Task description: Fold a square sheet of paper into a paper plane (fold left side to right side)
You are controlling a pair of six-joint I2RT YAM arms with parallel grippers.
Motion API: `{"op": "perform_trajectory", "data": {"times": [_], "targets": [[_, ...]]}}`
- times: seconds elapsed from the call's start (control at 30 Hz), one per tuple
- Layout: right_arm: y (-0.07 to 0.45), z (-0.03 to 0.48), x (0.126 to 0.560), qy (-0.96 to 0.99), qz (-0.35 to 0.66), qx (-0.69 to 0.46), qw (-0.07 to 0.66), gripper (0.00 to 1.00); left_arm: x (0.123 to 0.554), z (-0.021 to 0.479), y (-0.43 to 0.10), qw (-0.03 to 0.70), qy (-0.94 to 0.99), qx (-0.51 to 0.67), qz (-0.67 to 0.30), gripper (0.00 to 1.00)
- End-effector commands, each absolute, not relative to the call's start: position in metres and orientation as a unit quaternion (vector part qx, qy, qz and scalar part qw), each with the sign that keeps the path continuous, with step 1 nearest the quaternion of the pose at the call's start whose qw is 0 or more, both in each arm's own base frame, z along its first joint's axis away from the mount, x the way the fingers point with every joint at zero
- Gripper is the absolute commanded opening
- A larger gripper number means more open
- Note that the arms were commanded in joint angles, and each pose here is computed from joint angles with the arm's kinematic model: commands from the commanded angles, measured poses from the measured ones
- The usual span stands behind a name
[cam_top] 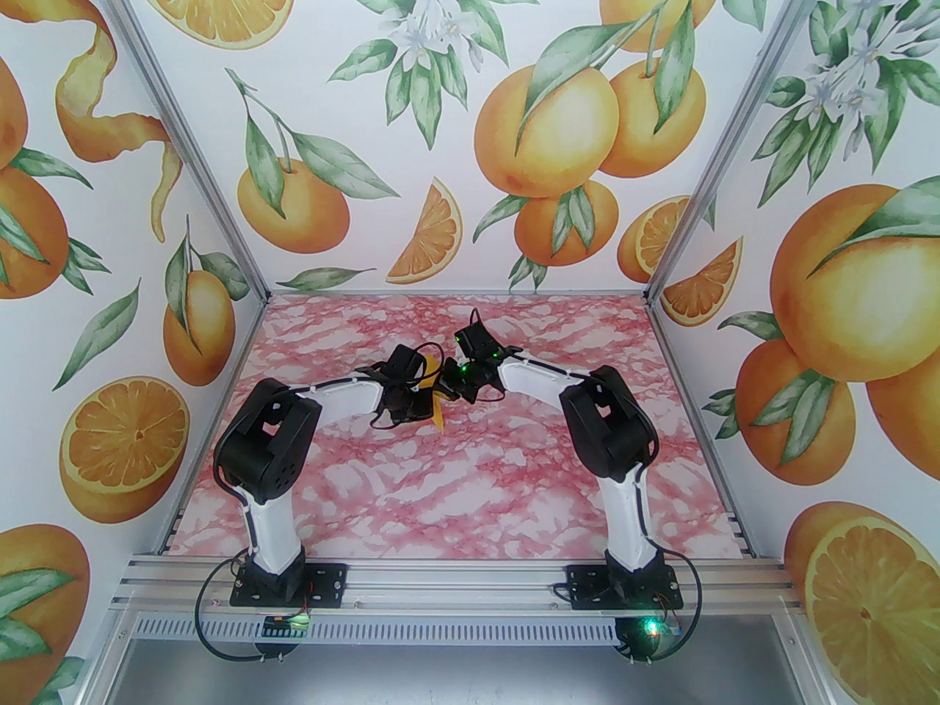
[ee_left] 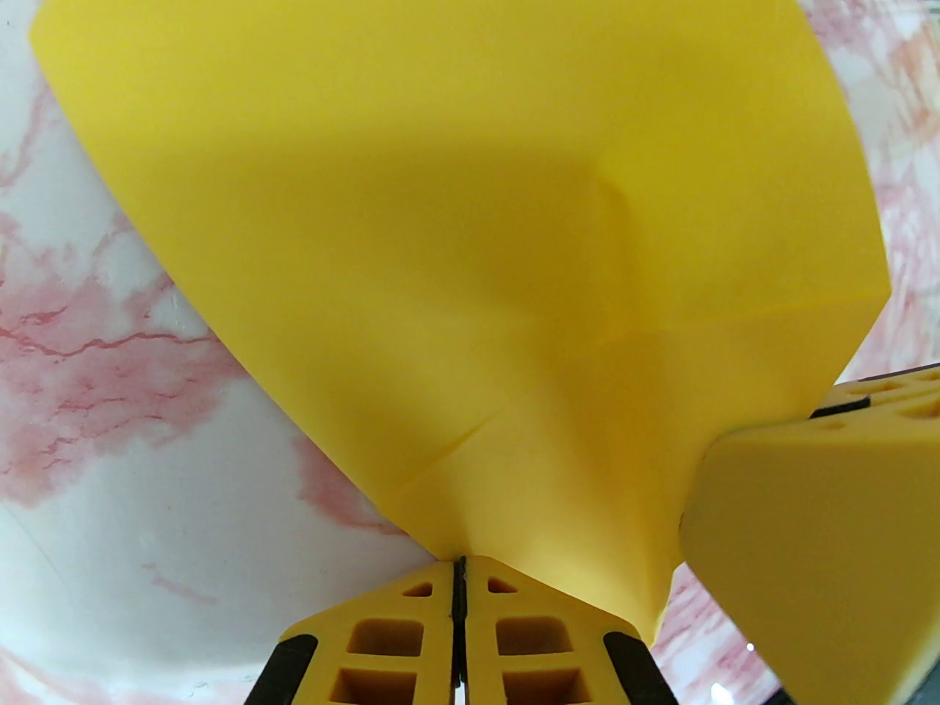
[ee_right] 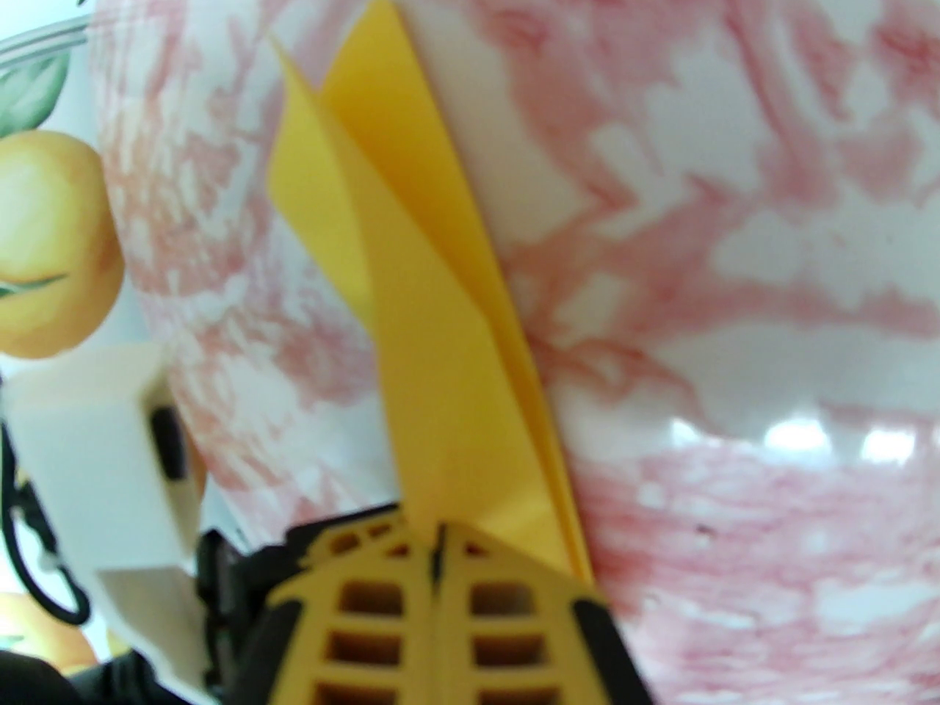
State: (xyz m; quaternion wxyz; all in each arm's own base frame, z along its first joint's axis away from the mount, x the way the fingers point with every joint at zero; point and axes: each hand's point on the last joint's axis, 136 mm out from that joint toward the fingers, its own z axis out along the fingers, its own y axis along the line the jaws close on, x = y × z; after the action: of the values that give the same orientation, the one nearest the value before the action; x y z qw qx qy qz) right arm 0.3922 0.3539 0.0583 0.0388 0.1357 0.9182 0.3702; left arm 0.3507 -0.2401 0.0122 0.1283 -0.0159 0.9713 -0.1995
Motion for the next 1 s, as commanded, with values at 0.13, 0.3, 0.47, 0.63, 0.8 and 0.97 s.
{"op": "perform_trajectory", "data": {"times": [0.13,0.3,0.47,0.63,0.8,0.97], "targets": [[0.361,0.036,0.386,0.918,0.371,0.14,0.014,0.0,0.335,-0.022,-0.257,0.1,0.974,0.01,-0.202,0.08],[0.366,0.029,0.382,0.92,0.369,0.134,0.006,0.0,0.336,-0.022,-0.257,0.102,0.974,0.009,-0.204,0.08],[0.37,0.027,0.381,0.919,0.372,0.131,0.004,0.0,0.336,-0.021,-0.258,0.102,0.973,0.01,-0.207,0.08],[0.371,0.024,0.381,0.92,0.37,0.131,0.002,0.0,0.338,-0.019,-0.259,0.104,0.972,0.011,-0.212,0.09],[0.366,0.022,0.38,0.925,0.356,0.131,0.007,0.0,0.344,-0.001,-0.255,0.125,0.966,0.007,-0.226,0.15],[0.365,0.021,0.379,0.927,0.353,0.13,0.008,0.0,0.35,0.028,-0.241,0.156,0.952,-0.021,-0.264,0.24]]}}
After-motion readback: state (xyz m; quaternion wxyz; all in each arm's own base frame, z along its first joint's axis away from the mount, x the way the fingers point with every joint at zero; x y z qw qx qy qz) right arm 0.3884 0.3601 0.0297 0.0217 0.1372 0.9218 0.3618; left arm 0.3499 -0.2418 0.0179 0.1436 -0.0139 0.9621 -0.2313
